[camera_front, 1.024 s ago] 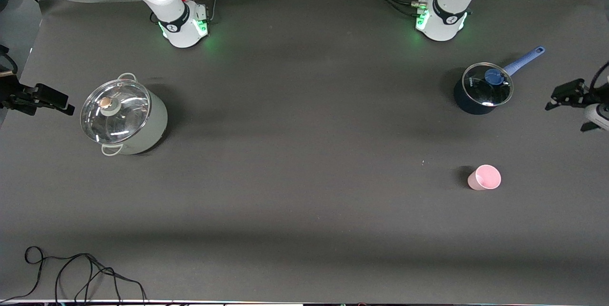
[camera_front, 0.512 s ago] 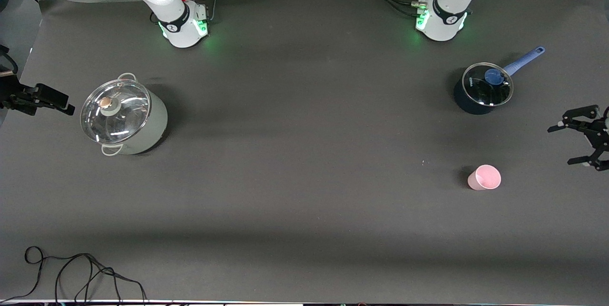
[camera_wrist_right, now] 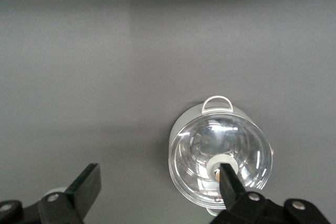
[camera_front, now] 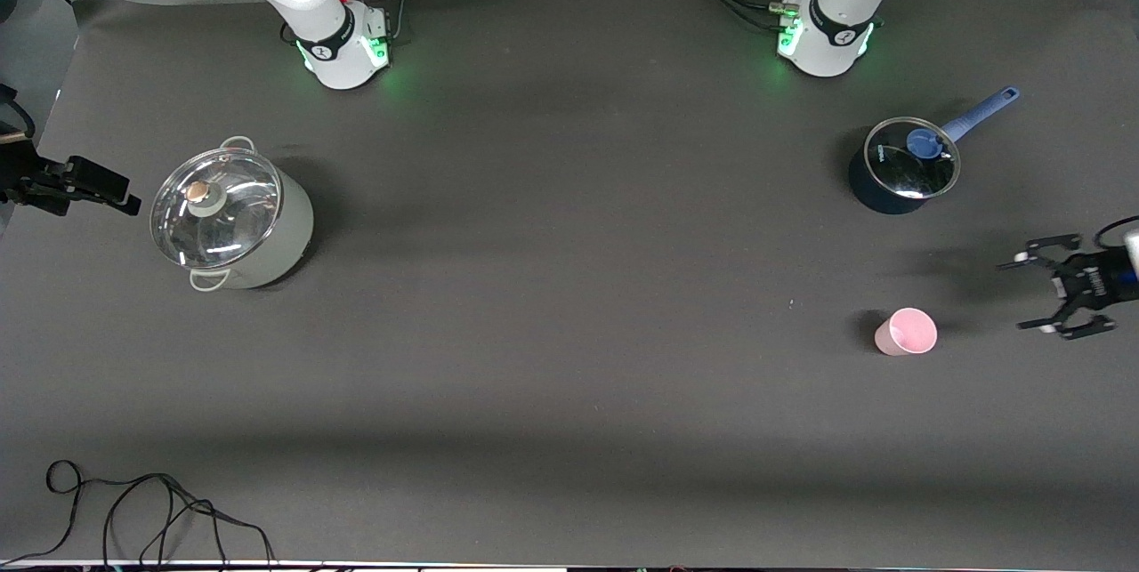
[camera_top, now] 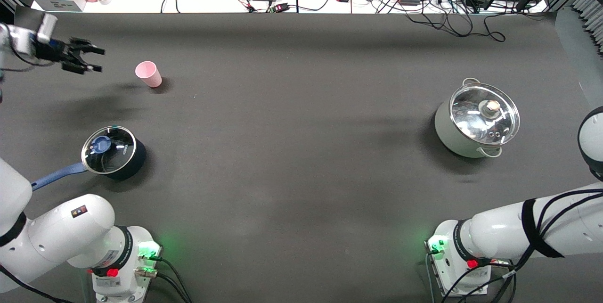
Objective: Transfer pink cup from left to right arm
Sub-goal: 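Lower the left gripper to the pink cup and grasp it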
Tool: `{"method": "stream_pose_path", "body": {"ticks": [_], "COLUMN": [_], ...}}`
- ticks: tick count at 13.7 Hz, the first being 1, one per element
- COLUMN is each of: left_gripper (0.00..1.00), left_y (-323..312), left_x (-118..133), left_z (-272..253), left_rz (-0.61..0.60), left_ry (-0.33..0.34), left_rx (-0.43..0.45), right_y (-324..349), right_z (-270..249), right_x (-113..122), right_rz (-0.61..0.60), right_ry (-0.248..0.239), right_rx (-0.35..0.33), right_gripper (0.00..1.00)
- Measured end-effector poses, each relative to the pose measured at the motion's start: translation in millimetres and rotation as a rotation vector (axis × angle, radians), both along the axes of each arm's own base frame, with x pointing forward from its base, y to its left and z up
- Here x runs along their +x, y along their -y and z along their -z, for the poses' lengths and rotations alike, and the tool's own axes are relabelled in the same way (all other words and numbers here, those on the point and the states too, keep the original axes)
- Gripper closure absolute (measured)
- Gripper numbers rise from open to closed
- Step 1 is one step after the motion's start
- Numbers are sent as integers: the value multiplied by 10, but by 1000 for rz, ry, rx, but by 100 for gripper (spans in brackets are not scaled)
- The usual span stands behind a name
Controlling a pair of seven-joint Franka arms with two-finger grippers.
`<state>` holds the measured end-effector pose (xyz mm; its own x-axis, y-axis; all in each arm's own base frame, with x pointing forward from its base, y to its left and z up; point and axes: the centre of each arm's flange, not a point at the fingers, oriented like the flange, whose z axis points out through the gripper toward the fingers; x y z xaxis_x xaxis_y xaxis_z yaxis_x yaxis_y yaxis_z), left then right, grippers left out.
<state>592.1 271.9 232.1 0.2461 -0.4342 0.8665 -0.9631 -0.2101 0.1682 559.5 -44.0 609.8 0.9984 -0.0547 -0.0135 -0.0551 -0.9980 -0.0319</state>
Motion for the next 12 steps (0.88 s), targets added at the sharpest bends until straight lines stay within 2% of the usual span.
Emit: {"method": "stream_pose_path", "body": {"ticks": [2,5,12], "left_gripper": [1,1,1], "left_y": [104,226,258], "left_x": [37,64,19], "left_z": [411,726,1181], "left_rz": [7,17,31], "left_ry": [40,102,181], "left_rx": [-92,-168,-207], "right_y": [0,0,-1], "right_z": [0,0,0], "right_x": [0,0,0], "right_rz": [0,0,0], "right_ry": [0,0,0], "right_rx": [0,0,0], "right_gripper": [0,0,0]}}
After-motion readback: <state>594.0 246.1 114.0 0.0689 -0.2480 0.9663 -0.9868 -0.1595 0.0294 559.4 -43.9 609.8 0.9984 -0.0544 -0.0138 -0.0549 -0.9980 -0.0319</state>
